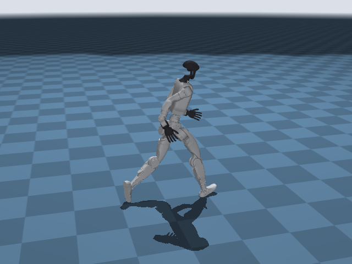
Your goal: Walk run
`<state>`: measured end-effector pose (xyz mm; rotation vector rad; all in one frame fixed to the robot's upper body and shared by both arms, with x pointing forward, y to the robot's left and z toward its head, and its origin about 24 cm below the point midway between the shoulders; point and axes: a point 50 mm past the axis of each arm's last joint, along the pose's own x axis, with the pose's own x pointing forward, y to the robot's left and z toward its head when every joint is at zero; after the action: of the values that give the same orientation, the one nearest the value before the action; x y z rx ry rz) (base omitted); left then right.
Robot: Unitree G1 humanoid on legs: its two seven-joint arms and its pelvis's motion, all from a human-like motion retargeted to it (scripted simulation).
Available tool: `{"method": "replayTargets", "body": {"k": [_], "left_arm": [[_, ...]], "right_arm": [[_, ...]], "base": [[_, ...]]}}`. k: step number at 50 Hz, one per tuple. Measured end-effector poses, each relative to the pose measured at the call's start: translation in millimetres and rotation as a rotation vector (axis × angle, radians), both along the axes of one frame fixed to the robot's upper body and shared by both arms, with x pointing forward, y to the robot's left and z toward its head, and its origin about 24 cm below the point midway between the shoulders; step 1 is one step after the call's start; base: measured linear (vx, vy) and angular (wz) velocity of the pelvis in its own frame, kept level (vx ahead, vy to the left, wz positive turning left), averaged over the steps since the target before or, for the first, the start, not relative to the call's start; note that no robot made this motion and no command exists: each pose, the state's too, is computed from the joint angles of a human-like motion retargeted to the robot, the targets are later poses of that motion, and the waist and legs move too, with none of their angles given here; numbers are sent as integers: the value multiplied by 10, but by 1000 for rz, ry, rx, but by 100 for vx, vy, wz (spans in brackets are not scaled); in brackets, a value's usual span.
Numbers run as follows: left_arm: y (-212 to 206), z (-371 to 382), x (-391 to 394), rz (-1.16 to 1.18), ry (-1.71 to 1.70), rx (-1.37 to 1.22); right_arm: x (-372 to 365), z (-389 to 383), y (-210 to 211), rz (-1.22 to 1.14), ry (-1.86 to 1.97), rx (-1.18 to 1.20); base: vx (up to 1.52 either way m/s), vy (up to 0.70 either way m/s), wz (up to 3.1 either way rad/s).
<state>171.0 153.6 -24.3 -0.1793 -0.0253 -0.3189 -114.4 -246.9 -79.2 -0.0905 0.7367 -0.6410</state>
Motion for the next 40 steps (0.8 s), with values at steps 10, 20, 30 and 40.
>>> {"method": "replayTargets", "body": {"k": [10, 20, 30, 40], "left_arm": [[124, -339, -516, 105, 173, 4], [364, 59, -20, 19, -1, 178], [205, 509, 564, 1, -231, 67], [35, 308, 366, -57, -144, -79]], "right_arm": [[3064, 826, 67, 170, -1030, 17], [2899, 1071, -2, 578, -957, -57], [1035, -441, 577, 252, -163, 539], [647, 17, -336, 99, -196, 110]], "base": [[290, -59, -143], [274, -19, 4], [286, -29, 85], [208, -41, 93]]}}
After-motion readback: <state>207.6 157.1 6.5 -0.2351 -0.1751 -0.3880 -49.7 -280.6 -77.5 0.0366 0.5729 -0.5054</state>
